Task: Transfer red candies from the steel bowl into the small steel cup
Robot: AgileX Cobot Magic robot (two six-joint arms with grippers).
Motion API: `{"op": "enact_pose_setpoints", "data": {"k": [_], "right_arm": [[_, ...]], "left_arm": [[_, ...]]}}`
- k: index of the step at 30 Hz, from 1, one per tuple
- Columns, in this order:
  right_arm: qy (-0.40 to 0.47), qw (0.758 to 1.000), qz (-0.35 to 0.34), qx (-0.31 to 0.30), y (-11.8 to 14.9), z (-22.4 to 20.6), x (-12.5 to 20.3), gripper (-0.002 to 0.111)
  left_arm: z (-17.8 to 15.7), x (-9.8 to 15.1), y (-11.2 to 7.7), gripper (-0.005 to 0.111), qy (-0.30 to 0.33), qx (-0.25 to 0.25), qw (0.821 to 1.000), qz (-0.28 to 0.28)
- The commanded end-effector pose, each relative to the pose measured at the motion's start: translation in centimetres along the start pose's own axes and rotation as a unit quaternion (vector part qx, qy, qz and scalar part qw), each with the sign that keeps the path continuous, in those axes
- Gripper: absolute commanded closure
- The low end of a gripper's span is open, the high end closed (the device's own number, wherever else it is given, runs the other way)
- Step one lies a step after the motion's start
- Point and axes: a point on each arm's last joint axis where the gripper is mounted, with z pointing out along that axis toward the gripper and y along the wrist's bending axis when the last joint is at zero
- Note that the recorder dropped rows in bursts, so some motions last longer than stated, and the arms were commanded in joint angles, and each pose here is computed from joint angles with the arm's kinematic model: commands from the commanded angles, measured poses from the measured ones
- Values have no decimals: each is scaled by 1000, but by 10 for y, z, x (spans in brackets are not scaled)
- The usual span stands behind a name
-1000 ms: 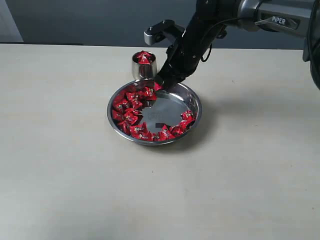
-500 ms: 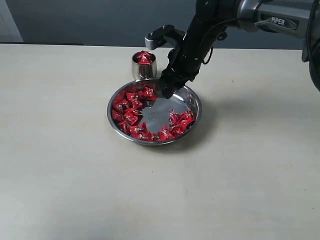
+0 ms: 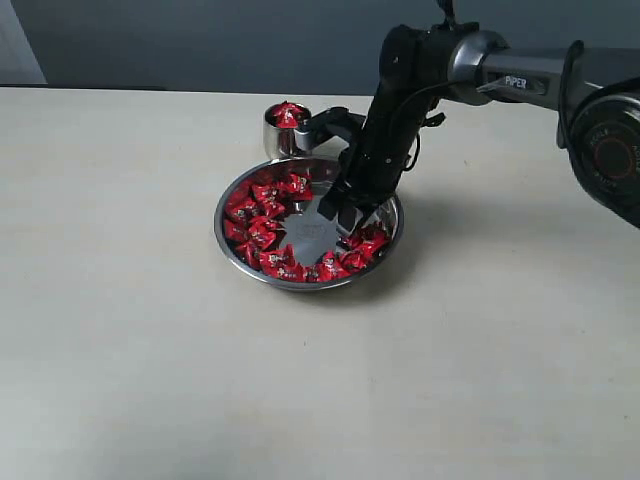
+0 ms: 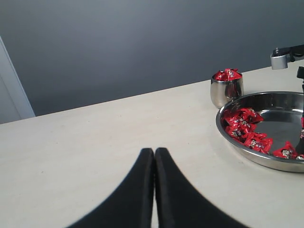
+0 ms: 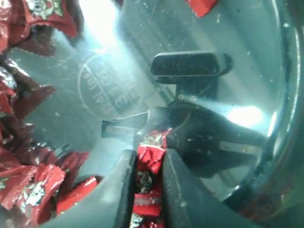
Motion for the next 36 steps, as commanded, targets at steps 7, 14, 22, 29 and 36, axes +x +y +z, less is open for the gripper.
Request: {"op": "enact_pose_setpoints", "data": {"k": [7,14,22,29,36], "right_arm": [[-147,983,-6,108,-12,-80,-15,109],[-316,930,60,175,-47,-118,-22,109],[-426,881,92,186,-65,-113,-35,109],[-453,877,39,153,-67,-94,-41,109],[-427,887,-136,112,-64,-61,-52,109]], "left_arm": [[0,1,0,105,-2,0,1000,-1],[0,1,0,105,-2,0,1000,-1],[0,1,0,105,-2,0,1000,-1],[0,1,0,105,-2,0,1000,-1],[0,1,0,105,-2,0,1000,-1]]}}
